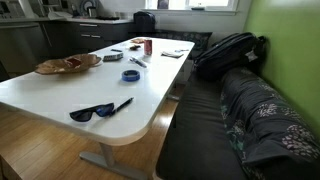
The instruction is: Put the red wagon on the table.
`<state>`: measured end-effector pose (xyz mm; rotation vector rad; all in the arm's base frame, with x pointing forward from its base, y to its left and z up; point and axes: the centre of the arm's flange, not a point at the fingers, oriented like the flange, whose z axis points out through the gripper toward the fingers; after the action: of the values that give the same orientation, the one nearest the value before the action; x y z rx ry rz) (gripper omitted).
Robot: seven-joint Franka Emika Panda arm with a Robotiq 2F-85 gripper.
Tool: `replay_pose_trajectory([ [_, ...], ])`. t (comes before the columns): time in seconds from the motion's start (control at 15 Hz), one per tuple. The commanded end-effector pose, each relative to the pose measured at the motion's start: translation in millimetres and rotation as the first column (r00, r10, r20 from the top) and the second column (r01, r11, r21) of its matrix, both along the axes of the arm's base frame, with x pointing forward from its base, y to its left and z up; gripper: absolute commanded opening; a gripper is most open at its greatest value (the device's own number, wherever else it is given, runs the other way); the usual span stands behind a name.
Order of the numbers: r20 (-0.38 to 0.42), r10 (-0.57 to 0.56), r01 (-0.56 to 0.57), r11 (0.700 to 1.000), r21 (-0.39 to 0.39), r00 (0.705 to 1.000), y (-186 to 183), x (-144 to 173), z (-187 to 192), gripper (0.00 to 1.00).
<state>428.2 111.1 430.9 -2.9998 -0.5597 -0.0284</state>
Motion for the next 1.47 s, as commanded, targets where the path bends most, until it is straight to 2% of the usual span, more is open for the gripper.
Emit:
replay_pose_trajectory([
  [0.0, -0.063, 0.159, -0.152, 0.983, 0.105, 0.985, 44, -21, -20, 1.0],
  [0.2, -0.096, 0.291, -0.269, 0.943, 0.195, 0.952, 72, -37, -32, 1.0],
  [0.33, -0.134, 0.385, -0.349, 0.908, 0.231, 0.913, 70, -37, -40, 1.0],
  [0.47, -0.18, 0.482, -0.449, 0.872, 0.196, 0.857, 50, -33, -50, 1.0],
  [0.67, -0.212, 0.608, -0.579, 0.794, 0.185, 0.765, 38, -29, -69, 1.0],
  [0.73, -0.201, 0.633, -0.619, 0.774, 0.134, 0.747, 36, -24, -75, 1.0],
  [0.8, -0.193, 0.635, -0.628, 0.771, 0.101, 0.748, 33, -19, -74, 1.0],
  [0.87, -0.2, 0.598, -0.58, 0.801, 0.149, 0.776, 36, -31, -67, 1.0],
  [1.07, -0.201, 0.618, -0.607, 0.785, 0.123, 0.76, 34, -23, -72, 1.0],
  [1.2, -0.109, 0.723, -0.718, 0.69, 0.084, 0.682, 53, -21, -79, 1.0],
  [1.27, -0.079, 0.747, -0.745, 0.664, 0.064, 0.66, 66, -16, -88, 1.0],
  [1.4, -0.012, 0.806, -0.806, 0.592, 0.027, 0.592, 93, -7, -108, 1.0],
])
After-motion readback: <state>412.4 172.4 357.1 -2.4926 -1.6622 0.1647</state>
